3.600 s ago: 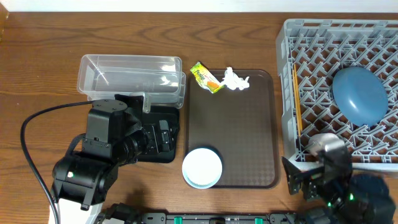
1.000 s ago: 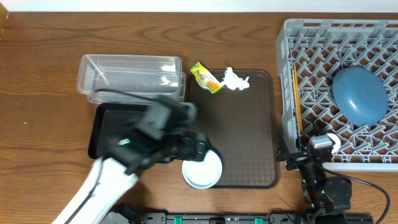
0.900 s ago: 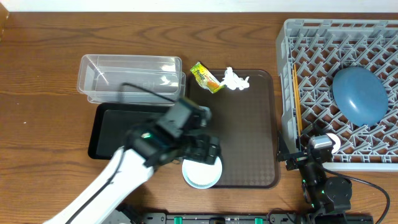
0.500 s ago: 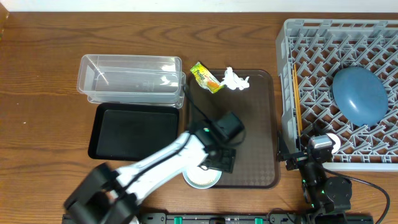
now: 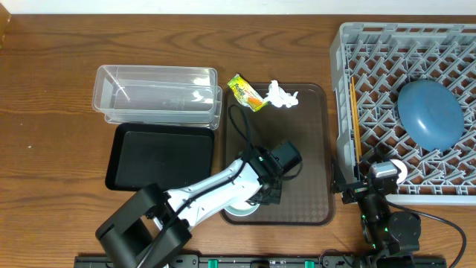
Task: Sort waste into correct bins and load items into the dishwasher rack
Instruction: 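Lift the white plate and carry it over the black tray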
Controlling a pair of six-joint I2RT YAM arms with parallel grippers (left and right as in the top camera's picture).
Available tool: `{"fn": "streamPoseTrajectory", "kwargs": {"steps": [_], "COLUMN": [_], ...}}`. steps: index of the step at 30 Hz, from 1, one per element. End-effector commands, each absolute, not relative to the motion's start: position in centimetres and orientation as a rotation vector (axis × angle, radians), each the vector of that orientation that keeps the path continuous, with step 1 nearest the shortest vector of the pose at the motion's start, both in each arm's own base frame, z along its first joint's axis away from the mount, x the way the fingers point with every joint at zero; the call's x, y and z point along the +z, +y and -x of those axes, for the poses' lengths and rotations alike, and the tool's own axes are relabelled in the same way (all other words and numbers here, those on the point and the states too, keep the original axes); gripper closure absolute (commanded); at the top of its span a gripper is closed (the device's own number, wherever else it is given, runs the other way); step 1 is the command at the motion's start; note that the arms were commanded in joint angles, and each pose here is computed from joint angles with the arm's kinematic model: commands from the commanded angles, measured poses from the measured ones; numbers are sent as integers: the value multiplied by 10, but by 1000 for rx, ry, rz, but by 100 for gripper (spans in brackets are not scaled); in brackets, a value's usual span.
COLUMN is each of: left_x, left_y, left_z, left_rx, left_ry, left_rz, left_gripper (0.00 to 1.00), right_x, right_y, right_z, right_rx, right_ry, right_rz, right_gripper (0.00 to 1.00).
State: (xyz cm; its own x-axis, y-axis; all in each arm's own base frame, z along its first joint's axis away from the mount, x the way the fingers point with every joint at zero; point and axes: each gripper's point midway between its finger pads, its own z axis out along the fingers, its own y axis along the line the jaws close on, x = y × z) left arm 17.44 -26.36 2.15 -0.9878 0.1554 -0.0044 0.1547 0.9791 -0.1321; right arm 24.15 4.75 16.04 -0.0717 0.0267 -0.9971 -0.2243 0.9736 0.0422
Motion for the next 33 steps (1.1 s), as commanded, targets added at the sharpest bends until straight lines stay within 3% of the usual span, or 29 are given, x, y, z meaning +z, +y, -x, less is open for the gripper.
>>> {"fn": "streamPoseTrajectory", "kwargs": {"steps": [1, 8, 17, 33], "left_x": [42, 97, 150, 186], "left_y": [-280, -271, -204, -135], "left_z": [-174, -188, -228, -255], "left_rx": [341, 527, 736, 1834], "left_ry": [-3093, -3178, -3235, -2871], "left_rz": [288, 306, 188, 187], "left_gripper": [94, 94, 94, 94], "right_x": [159, 159, 159, 159], "right_y": [46, 46, 46, 46], "right_z": [-242, -242, -242, -242], "right_rx": [202, 202, 202, 202], "right_ry": [1632, 1632, 1632, 1632], "right_rz": [145, 145, 144, 144], "right_gripper": [1, 1, 1, 1]}}
